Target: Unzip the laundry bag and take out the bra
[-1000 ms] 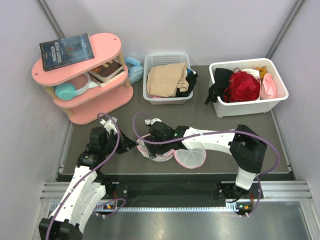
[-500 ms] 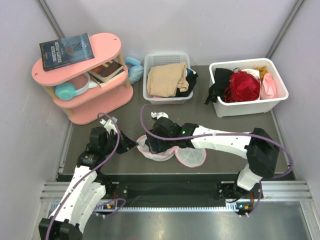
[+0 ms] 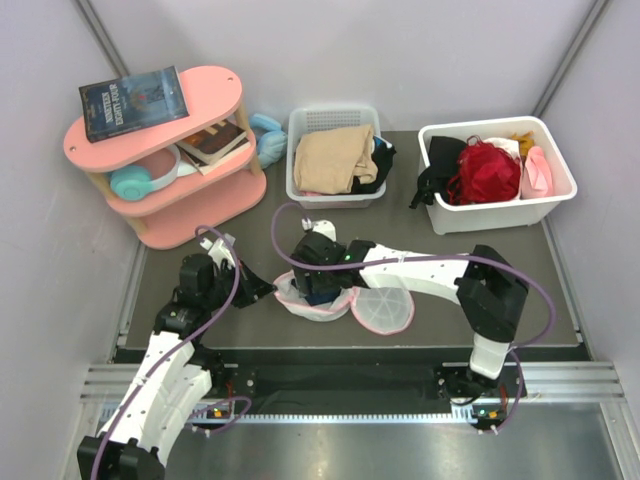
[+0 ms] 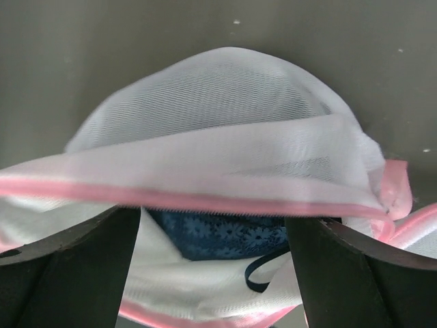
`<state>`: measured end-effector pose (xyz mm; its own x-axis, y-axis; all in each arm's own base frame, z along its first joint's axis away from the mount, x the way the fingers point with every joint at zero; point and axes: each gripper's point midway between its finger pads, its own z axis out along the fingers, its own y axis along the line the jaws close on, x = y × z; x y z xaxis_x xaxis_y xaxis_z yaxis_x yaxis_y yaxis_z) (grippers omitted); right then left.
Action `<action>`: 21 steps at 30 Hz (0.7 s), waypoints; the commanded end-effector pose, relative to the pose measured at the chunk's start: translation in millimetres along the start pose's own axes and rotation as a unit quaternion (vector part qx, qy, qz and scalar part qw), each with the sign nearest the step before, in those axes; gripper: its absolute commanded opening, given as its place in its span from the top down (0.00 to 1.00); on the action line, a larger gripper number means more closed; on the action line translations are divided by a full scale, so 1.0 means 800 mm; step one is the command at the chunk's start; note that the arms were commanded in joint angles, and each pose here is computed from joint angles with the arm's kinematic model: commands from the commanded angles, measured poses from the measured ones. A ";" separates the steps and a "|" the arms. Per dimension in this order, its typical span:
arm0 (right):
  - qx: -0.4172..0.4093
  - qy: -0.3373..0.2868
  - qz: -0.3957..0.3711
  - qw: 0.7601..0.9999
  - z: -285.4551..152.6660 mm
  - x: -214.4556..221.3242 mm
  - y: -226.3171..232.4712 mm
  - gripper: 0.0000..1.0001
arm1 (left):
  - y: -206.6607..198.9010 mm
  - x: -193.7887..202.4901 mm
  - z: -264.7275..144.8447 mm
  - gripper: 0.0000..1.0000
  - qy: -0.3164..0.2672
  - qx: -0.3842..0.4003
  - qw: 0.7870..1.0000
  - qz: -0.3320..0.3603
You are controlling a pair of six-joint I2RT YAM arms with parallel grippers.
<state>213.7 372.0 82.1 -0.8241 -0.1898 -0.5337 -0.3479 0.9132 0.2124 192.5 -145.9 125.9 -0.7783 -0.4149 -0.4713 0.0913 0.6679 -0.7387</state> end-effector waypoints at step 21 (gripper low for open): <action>-0.032 -0.025 -0.046 0.998 -0.002 -0.027 0.022 1.00 | -0.006 -0.009 0.004 1.00 -0.008 0.008 1.000 0.015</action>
<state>223.0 376.8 48.1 -0.8113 -0.2661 -0.5205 -0.3820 0.9153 0.1275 192.5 -146.0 125.8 -0.7786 -0.4143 -0.4713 0.0914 0.6682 -0.7384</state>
